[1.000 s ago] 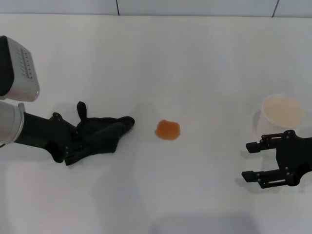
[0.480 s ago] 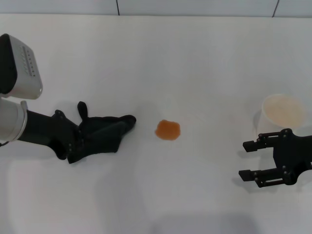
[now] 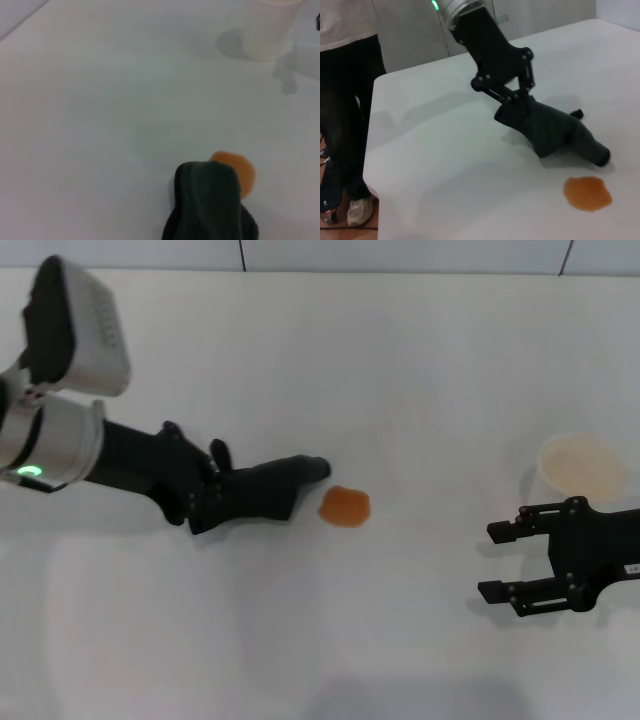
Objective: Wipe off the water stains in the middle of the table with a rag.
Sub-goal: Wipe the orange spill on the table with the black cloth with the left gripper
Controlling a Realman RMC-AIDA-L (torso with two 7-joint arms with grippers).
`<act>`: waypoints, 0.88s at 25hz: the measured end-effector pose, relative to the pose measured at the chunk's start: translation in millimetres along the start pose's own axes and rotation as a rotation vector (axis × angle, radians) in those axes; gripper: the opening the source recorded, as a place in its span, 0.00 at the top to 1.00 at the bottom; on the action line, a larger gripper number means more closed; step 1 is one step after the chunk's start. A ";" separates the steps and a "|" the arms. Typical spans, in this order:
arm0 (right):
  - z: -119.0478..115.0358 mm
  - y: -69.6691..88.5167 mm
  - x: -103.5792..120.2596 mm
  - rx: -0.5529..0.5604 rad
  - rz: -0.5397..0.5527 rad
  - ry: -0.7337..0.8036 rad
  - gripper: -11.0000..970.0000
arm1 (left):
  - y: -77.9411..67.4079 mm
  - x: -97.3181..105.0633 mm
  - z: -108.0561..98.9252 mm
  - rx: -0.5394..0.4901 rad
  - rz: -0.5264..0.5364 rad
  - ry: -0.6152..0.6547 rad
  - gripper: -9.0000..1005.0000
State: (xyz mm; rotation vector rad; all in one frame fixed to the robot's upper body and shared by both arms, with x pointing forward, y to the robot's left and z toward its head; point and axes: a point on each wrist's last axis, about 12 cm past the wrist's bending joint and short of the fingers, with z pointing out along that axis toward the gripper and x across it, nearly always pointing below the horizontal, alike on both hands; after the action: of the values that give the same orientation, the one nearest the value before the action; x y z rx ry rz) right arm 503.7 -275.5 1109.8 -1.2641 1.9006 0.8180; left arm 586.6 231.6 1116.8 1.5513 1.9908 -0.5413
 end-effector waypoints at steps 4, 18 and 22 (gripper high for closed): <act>4.8 -0.7 -3.3 0.008 -0.012 -0.008 0.26 | 2.9 -20.3 17.0 0.044 0.055 0.025 0.94; 21.7 0.7 -13.8 -0.016 -0.051 -0.010 0.26 | 21.5 -58.4 58.3 -0.033 0.115 0.074 0.94; 27.2 1.3 -17.2 -0.030 -0.066 -0.004 0.26 | 18.5 -62.9 69.0 -0.007 0.114 0.085 0.94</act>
State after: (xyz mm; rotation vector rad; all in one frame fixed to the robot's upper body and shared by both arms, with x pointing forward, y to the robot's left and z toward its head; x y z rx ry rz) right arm 512.9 -244.6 1109.0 -1.3350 1.8399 0.8162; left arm 628.1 146.7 1104.8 1.6975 1.9492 -0.4280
